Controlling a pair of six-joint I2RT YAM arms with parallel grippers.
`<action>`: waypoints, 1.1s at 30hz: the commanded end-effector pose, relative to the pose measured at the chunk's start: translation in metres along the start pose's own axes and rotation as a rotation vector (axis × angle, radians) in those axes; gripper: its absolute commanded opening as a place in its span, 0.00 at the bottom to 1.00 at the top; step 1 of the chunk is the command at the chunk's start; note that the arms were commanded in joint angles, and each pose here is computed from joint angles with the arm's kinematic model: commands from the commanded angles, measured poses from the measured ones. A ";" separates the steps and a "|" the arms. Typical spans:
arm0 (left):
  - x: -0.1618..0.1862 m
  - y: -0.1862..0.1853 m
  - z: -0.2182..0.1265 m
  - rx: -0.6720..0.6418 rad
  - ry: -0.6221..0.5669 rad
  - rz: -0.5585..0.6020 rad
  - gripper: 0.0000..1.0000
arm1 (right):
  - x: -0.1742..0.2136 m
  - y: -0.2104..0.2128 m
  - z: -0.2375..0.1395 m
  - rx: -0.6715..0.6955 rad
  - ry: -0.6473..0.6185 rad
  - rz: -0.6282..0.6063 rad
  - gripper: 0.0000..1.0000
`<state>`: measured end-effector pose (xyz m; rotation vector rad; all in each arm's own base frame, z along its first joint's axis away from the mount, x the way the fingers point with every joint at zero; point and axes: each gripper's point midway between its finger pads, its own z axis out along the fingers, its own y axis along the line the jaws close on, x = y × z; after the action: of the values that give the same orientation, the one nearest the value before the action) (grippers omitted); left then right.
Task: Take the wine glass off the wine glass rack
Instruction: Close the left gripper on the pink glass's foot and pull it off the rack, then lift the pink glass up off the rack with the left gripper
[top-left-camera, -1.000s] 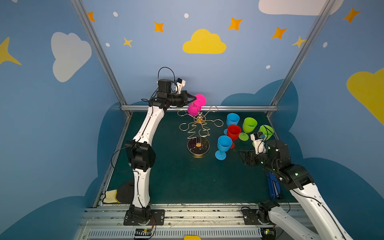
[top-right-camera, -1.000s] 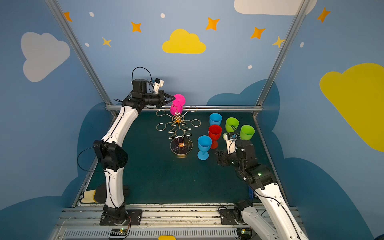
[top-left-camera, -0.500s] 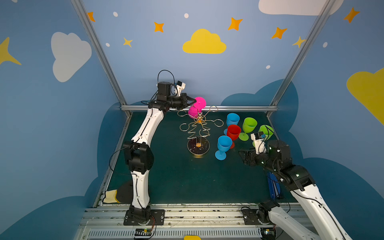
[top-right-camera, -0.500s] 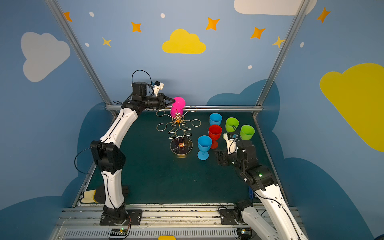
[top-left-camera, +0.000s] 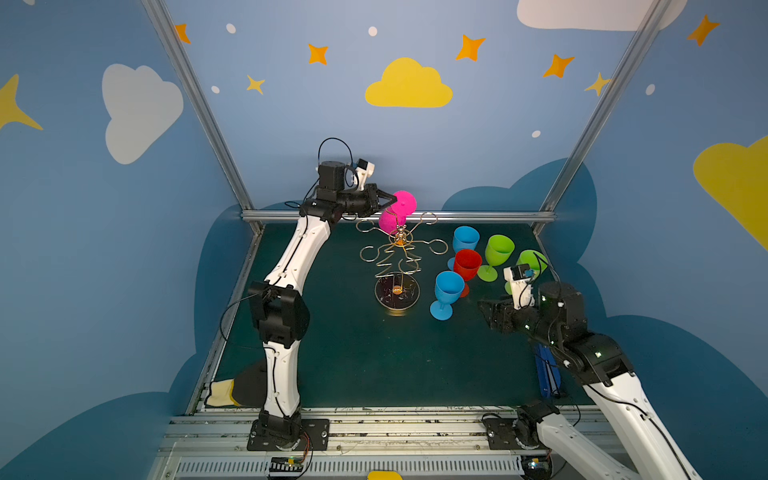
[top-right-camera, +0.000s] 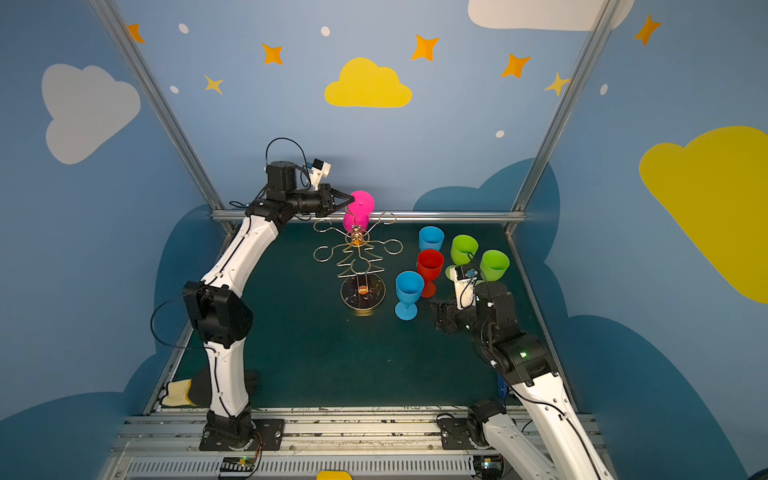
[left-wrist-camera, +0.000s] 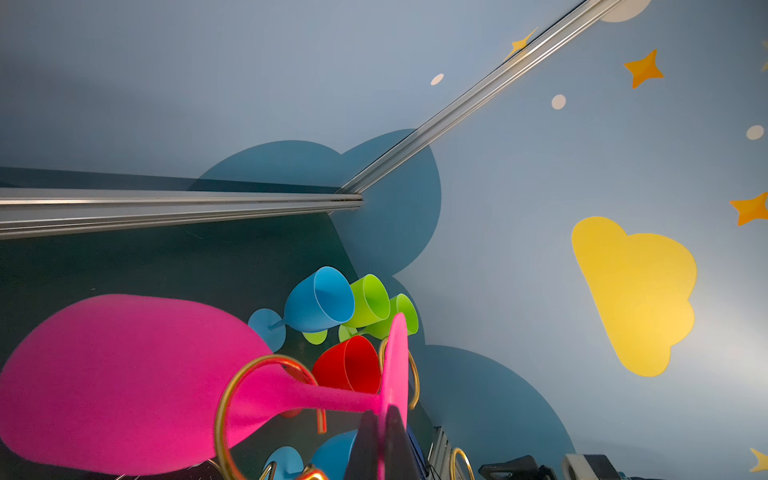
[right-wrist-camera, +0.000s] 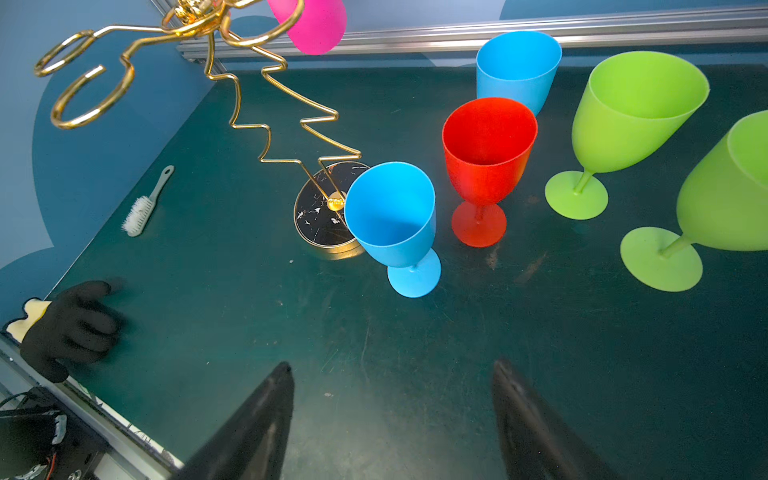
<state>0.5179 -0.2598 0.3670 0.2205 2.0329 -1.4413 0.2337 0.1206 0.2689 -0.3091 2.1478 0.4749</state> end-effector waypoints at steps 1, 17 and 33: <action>-0.002 -0.009 0.009 0.039 0.007 0.018 0.03 | 0.002 -0.002 0.000 0.007 -0.004 -0.004 0.74; -0.006 0.000 0.016 0.033 0.005 0.006 0.03 | 0.006 -0.006 -0.004 0.028 -0.013 0.000 0.74; -0.007 -0.007 -0.003 -0.009 0.006 0.016 0.03 | 0.008 -0.009 -0.008 0.042 -0.018 -0.025 0.74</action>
<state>0.5283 -0.2655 0.3524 0.1972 2.0812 -1.4536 0.2281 0.1137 0.2707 -0.3052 2.1189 0.4485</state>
